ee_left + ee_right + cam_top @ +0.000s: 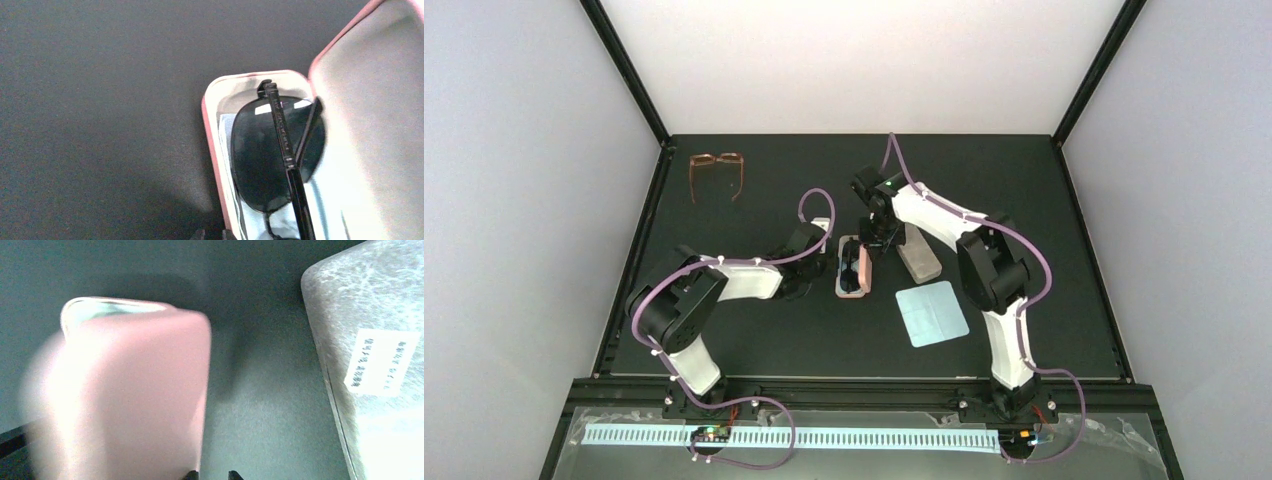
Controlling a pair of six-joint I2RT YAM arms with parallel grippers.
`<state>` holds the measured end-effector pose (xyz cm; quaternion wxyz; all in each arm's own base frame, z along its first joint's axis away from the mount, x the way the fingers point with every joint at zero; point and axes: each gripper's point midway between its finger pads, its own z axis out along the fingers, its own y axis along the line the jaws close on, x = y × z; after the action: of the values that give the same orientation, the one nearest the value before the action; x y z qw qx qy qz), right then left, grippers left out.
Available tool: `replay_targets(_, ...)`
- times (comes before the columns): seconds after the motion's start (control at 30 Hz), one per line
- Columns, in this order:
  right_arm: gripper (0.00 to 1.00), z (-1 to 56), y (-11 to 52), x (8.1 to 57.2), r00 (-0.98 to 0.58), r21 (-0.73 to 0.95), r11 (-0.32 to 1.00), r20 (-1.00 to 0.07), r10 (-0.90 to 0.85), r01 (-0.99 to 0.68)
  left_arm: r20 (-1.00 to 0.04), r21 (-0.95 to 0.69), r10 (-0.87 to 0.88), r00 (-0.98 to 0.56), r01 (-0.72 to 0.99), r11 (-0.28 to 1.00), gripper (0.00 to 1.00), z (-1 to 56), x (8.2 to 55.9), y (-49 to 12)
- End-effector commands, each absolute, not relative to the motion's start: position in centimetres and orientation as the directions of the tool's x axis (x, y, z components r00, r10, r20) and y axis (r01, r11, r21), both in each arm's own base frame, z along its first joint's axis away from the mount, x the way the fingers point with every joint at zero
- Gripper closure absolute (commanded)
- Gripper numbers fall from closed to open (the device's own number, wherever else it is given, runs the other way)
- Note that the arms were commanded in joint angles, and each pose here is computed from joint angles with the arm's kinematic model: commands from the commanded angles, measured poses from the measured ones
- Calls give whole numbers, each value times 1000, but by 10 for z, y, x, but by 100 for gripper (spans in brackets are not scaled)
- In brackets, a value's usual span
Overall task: Organize the sunglasses
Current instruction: Close the sunglasses case at the center of the board.
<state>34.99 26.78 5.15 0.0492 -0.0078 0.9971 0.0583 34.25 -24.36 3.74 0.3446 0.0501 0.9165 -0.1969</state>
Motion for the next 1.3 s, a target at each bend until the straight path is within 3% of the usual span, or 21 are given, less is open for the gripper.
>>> replay_targets(0.0, 83, 89, 277, 346, -987, 198, 978, -156, -36, -67, -636, -322, 3, -772, 268, 908, 91, 33, 328, -247)
replay_targets(0.23, 81, 91, 273, 330, -990, 231, 971, -141, -31, -63, -630, -328, 12, -777, 280, 902, 91, 33, 325, -250)
replay_targets(0.4, 81, 102, 293, 325, -989, 360, 929, -141, -35, -84, -626, -327, 19, -780, 285, 901, 91, 32, 325, -252)
replay_targets(0.77, 81, 79, 310, 321, -997, 427, 902, -76, -29, -59, -624, -330, 25, -781, 292, 898, 91, 35, 326, -258)
replay_targets(1.27, 81, 38, 306, 320, -998, 374, 926, -26, -50, -56, -612, -318, 34, -790, 285, 904, 90, 38, 325, -259)
